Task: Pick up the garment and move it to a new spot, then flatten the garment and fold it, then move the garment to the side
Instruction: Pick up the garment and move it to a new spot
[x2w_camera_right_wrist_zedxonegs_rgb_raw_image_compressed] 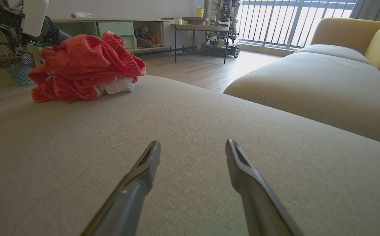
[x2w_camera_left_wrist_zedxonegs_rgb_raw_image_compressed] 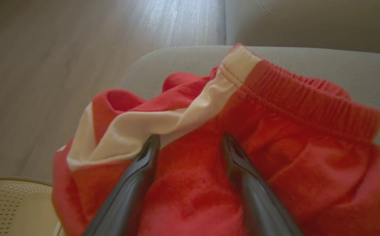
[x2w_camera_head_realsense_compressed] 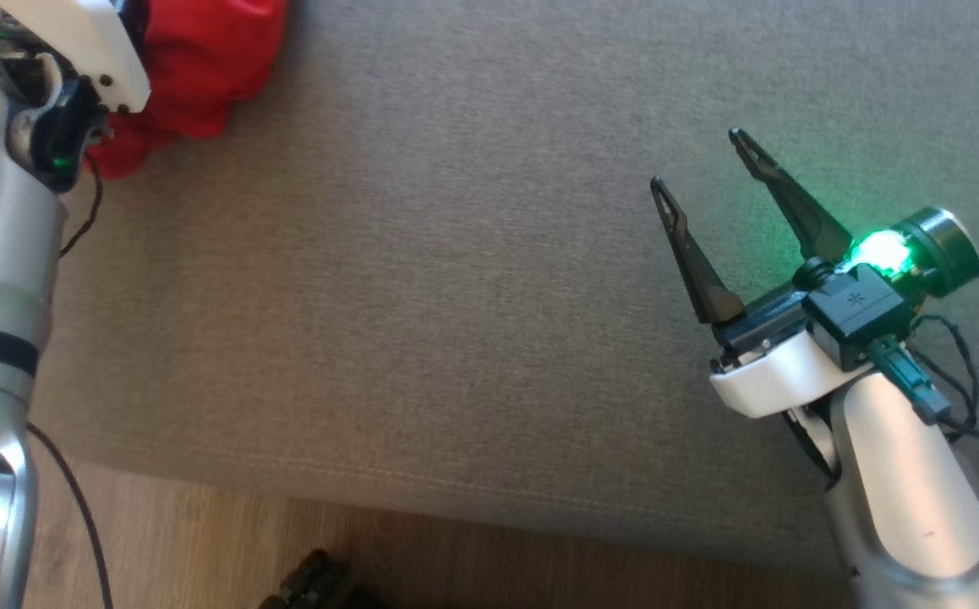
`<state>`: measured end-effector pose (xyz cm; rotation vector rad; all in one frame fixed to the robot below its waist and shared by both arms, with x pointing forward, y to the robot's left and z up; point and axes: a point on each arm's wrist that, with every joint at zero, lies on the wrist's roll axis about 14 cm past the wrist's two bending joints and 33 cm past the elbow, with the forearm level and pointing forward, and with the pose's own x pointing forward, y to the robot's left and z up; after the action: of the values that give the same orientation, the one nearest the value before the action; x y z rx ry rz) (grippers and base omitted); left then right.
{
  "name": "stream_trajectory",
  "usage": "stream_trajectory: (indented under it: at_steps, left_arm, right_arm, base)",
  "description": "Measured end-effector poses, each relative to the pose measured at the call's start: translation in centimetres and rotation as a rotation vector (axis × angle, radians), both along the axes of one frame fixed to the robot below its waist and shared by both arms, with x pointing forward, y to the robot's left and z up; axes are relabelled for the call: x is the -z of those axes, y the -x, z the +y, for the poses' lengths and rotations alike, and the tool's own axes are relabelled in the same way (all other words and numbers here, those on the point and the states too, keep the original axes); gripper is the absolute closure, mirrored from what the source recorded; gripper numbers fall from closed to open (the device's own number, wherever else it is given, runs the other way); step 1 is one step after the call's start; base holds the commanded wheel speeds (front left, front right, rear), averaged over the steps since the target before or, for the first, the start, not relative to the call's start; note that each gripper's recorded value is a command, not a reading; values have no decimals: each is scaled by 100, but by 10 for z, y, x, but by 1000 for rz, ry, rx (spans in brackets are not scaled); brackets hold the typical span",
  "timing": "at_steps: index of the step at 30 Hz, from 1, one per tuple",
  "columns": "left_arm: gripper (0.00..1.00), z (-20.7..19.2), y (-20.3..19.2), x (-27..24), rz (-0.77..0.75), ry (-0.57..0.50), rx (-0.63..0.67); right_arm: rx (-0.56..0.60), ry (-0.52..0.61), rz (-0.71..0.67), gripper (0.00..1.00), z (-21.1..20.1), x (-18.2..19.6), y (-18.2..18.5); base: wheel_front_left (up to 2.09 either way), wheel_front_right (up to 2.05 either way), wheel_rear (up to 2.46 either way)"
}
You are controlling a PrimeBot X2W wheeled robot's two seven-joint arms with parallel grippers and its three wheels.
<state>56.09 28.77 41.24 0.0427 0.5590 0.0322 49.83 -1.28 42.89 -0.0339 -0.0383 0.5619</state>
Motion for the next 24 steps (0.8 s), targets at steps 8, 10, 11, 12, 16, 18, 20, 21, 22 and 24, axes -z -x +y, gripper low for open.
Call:
stream_trajectory:
  at_steps: [8, 10, 11, 12, 16, 18, 20, 21, 22, 24]
  left_arm:
    - [0, -13, -4, 41, 124, -3, 44]
    - [56, -19, -4, 46, 147, 8, 60]
    - [100, -21, -4, 46, 150, 7, 74]
    - [100, -23, -4, 44, 144, 12, 80]
    - [100, -30, -5, 31, 76, 49, 94]
    - [100, -34, -4, 22, 21, 76, 98]
    - [100, -37, -3, 9, -38, 64, 128]
    - [100, -38, -2, 2, -65, 54, 143]
    - [100, -38, -2, -6, -95, 50, 155]
    - [100, -38, -1, -25, -157, 35, 177]
  right_arm:
    - [40, 12, 20, 0, -16, 14, -7]
    - [44, 13, 20, 0, -17, 15, -8]
    - [45, 14, 21, 0, -17, 15, -8]
    - [45, 14, 20, 0, -17, 14, -8]
    - [44, 11, 5, 0, -17, 7, -8]
    - [43, 6, -7, 0, -16, 0, -8]
    - [42, -2, -17, 0, -15, -7, -7]
    - [39, -10, -23, 0, -13, -12, -6]
    - [36, -14, -29, 0, -12, -16, -5]
    - [28, -25, -43, 0, -8, -26, -1]
  base:
    - [0, 0, 0]
    - [0, 0, 0]
    - [0, 0, 0]
    - [0, 0, 0]
    - [0, 0, 0]
    - [0, 0, 0]
    - [0, 0, 0]
    - [0, 0, 0]
    - [0, 0, 0]
    - [0, 0, 0]
